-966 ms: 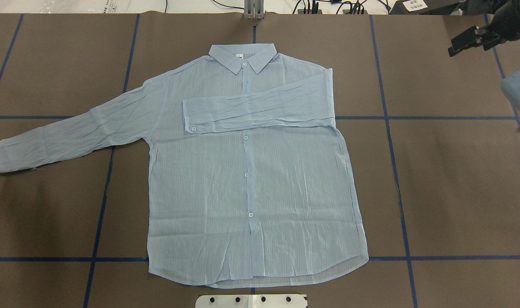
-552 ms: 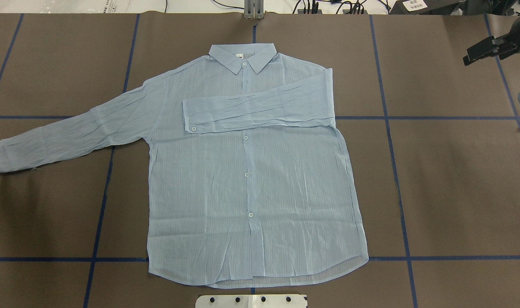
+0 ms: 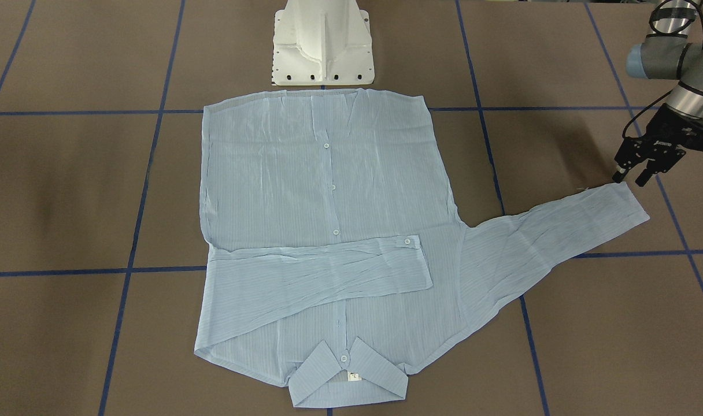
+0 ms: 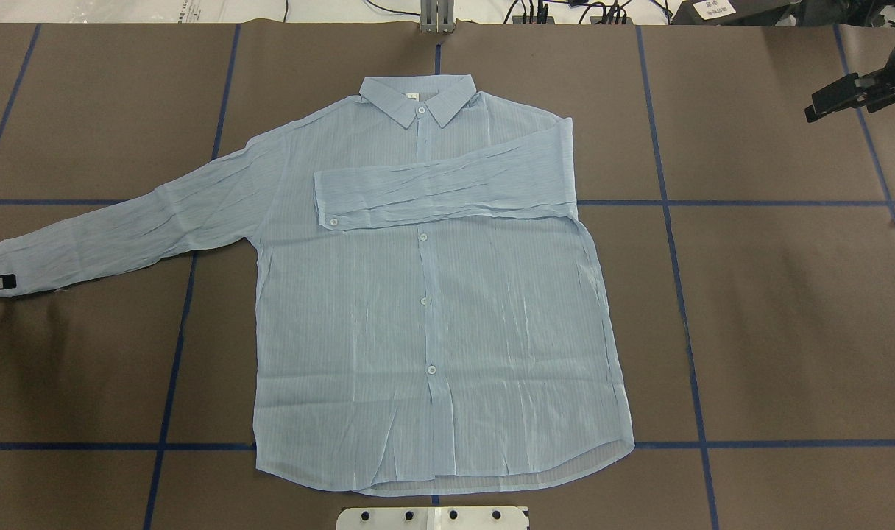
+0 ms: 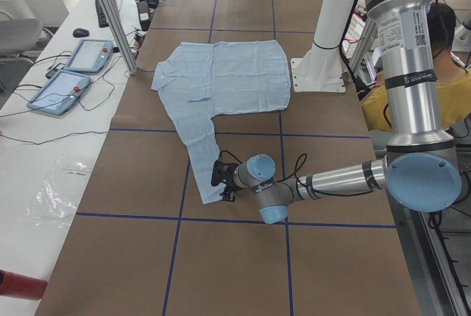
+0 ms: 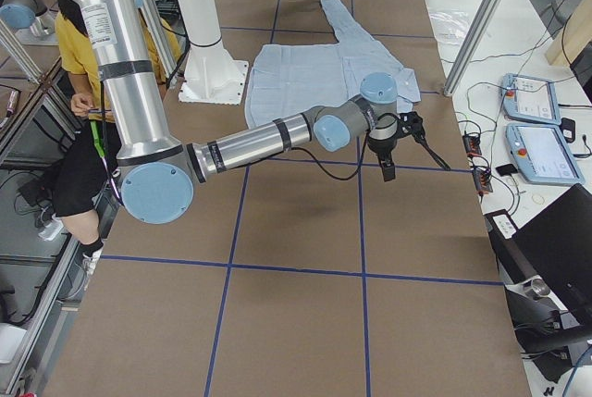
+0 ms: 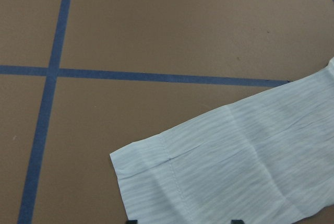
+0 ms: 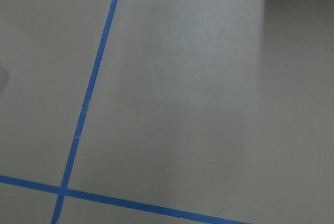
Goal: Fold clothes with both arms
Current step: 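Grasp the sleeve cuff nearest the left gripper with the left gripper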
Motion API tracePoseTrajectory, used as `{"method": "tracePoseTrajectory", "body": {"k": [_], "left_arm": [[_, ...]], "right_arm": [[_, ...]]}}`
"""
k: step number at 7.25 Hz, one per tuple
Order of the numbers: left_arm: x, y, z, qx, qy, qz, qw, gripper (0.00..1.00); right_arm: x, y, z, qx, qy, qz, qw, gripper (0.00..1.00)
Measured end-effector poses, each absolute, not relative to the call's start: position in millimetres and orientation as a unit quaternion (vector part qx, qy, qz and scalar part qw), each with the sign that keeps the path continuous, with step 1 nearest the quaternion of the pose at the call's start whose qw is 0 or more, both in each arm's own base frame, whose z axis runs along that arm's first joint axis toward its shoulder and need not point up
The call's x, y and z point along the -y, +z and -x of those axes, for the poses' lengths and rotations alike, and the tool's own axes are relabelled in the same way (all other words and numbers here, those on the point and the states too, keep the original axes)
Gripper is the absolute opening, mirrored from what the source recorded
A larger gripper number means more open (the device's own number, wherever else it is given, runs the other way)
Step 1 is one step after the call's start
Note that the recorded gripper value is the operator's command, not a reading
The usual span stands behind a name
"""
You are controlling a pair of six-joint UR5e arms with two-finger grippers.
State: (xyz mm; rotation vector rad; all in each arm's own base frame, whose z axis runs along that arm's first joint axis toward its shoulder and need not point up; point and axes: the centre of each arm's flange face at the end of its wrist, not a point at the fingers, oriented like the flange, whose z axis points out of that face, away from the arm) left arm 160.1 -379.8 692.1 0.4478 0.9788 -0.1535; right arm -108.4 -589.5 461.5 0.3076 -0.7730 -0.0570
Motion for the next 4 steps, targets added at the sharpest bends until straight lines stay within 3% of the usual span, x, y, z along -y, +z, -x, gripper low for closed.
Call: {"method": "tracePoseTrajectory", "body": {"k": [3,4], "left_arm": [[375.8,700.7,-167.2,-0.459,-0.066,-0.208,0.861,0.68],[374.9,702.3,-169.3,-0.457,-0.065,-0.208,0.862,0.61]], "right_arm": [[588.6,461.7,108.1,0.376,-0.026,-0.149,0.914,1.0],[587.9,461.4,107.9,0.376,-0.026,-0.149,0.914,1.0]]}}
